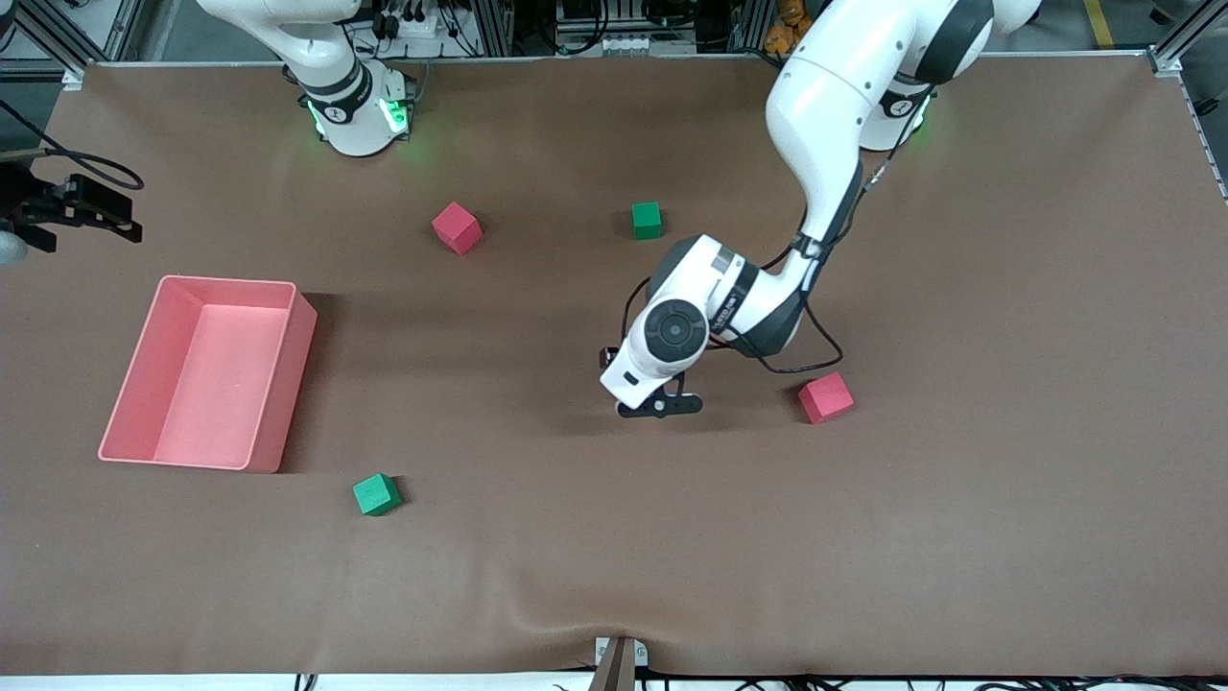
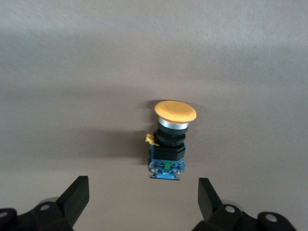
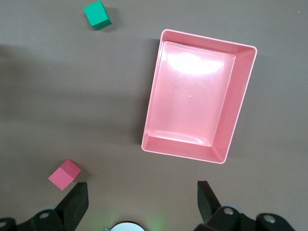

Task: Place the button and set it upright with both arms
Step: 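Lower the left gripper around the button body and close it, then lift the button with the left gripper and turn it cap up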

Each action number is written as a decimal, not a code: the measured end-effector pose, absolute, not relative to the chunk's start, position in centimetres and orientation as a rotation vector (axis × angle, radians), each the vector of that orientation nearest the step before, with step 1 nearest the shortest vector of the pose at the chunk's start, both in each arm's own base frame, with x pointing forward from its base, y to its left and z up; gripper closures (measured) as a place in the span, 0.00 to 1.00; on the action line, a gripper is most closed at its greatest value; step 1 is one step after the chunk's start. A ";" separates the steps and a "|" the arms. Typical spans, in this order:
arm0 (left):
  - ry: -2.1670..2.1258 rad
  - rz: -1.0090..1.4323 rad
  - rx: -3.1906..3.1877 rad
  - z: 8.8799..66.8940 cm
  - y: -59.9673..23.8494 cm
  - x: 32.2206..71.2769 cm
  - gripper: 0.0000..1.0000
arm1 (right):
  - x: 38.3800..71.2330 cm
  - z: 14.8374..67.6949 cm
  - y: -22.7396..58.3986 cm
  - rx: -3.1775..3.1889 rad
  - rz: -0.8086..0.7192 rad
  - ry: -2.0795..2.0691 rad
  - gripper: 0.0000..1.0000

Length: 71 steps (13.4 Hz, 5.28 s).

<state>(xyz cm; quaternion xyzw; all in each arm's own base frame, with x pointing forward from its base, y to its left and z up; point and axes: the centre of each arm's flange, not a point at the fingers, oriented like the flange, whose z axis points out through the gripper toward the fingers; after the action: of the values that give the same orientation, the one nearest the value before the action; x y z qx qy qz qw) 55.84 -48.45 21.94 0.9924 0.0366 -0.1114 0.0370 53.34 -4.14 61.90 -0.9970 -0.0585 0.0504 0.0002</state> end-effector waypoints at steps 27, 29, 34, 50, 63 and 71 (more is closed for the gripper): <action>0.086 -0.267 3.043 19.1 -49.7 55.5 0.25 | 53.4 61.9 -3.1 -3.132 0.154 -0.215 0.00; 0.087 -0.257 3.040 19.0 -49.7 55.6 0.25 | 53.4 61.9 -3.1 -3.132 0.157 -0.215 0.00; 0.086 -0.257 3.041 18.8 -49.7 55.6 0.35 | 53.4 61.9 -3.1 -3.132 0.158 -0.215 0.00; 0.077 -0.229 3.034 18.2 -49.9 55.7 0.59 | 53.2 61.8 -3.4 -3.129 0.177 -0.204 0.00; 0.463 0.251 3.129 26.7 -53.7 54.3 0.59 | 52.2 61.9 -4.5 -3.116 0.259 -0.168 0.00; 0.650 0.984 3.090 29.6 -60.9 45.7 0.59 | 52.2 62.1 -4.1 -3.123 0.248 -0.130 0.00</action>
<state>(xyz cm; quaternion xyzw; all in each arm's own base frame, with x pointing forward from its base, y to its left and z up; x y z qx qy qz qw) 45.68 -60.90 29.61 0.9310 0.1959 0.2965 -0.0830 52.21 -4.06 62.12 -0.9960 -0.0413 0.0790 0.0029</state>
